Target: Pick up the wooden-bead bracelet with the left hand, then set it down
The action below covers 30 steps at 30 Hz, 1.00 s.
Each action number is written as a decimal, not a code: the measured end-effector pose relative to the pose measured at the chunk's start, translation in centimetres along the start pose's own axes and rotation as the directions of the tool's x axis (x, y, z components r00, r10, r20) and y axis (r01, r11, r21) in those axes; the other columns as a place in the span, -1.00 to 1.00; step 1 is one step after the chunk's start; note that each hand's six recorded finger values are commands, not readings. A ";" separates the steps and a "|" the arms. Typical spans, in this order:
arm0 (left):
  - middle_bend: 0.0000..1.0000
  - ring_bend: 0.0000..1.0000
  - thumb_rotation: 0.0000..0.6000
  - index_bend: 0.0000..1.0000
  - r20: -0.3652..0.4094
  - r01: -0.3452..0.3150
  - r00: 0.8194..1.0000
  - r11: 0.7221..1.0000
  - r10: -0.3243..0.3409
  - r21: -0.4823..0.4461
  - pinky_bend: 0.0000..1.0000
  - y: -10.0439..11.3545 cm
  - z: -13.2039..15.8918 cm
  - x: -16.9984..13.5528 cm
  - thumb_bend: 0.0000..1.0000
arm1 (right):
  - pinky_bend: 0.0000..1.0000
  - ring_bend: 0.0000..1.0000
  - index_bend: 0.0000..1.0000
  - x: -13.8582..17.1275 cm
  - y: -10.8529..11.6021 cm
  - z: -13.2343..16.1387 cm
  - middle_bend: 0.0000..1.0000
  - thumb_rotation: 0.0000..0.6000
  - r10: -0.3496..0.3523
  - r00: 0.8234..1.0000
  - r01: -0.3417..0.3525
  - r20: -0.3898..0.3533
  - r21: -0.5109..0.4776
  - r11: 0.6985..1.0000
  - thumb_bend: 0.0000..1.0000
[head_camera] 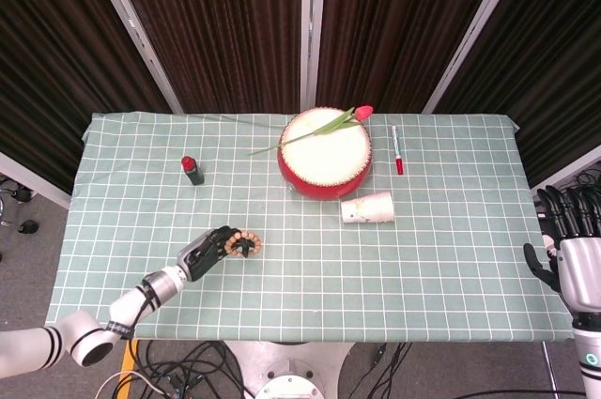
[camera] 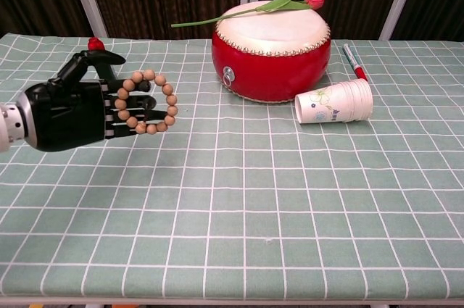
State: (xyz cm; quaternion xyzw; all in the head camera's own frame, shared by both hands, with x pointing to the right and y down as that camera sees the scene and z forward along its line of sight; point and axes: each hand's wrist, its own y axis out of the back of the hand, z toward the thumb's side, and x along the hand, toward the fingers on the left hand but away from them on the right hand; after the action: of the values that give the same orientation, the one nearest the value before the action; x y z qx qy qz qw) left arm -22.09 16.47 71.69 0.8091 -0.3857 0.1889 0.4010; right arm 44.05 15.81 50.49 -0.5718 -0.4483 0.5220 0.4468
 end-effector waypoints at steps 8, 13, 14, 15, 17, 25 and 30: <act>0.18 -0.47 -0.06 0.11 0.017 -0.075 0.997 0.996 0.074 0.056 -0.87 0.5 -0.3 0.1 -0.04 | -1.00 -1.00 -1.00 0.1 -0.1 -0.2 -0.84 1.00 0.005 1.000 -0.005 0.001 -0.005 1.000 -0.46; 0.28 -0.39 0.15 0.21 0.017 -0.101 0.995 0.992 0.100 0.072 -0.86 0.7 -0.4 0.3 -0.09 | -1.00 -1.00 -1.00 0.2 -0.2 -0.3 -0.84 1.00 0.006 1.000 -0.006 0.006 -0.008 1.000 -0.46; 0.28 -0.39 0.17 0.21 0.018 -0.107 0.994 0.991 0.106 0.078 -0.86 0.8 -0.4 0.3 -0.10 | -1.00 -1.00 -1.00 0.2 -0.2 -0.4 -0.84 1.00 0.006 1.000 -0.006 0.006 -0.008 1.000 -0.46; 0.29 -0.38 0.16 0.22 0.018 -0.112 0.994 0.990 0.111 0.081 -0.86 0.8 -0.4 0.3 -0.12 | -1.00 -1.00 -1.00 0.2 -0.3 -0.4 -0.84 1.00 0.006 1.000 -0.006 0.007 -0.008 1.000 -0.46; 0.30 -0.38 0.16 0.23 0.017 -0.123 0.992 0.989 0.122 0.085 -0.86 0.8 -0.4 0.4 -0.13 | -1.00 -1.00 -1.00 0.2 -0.3 -0.4 -0.84 1.00 0.008 1.000 -0.008 0.008 -0.008 1.000 -0.46; 0.33 -0.34 0.25 0.27 0.010 -0.138 0.990 0.987 0.137 0.086 -0.86 0.8 -0.5 0.5 -0.11 | -1.00 -1.00 -1.00 0.3 -0.4 -0.5 -0.84 1.00 0.009 1.000 -0.009 0.008 -0.009 1.000 -0.46; 0.34 -0.34 0.23 0.27 0.013 -0.141 0.990 0.986 0.141 0.085 -0.86 0.8 -0.6 0.5 -0.10 | -1.00 -1.00 -1.00 0.3 -0.4 -0.5 -0.83 1.00 0.006 1.000 -0.006 0.009 -0.010 1.000 -0.46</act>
State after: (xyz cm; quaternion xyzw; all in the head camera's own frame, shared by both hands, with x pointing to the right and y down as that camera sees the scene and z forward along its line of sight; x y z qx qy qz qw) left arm -22.42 16.36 72.74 0.7969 -0.4348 0.2305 0.3504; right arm 44.56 16.15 50.82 -0.5730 -0.4514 0.5236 0.4403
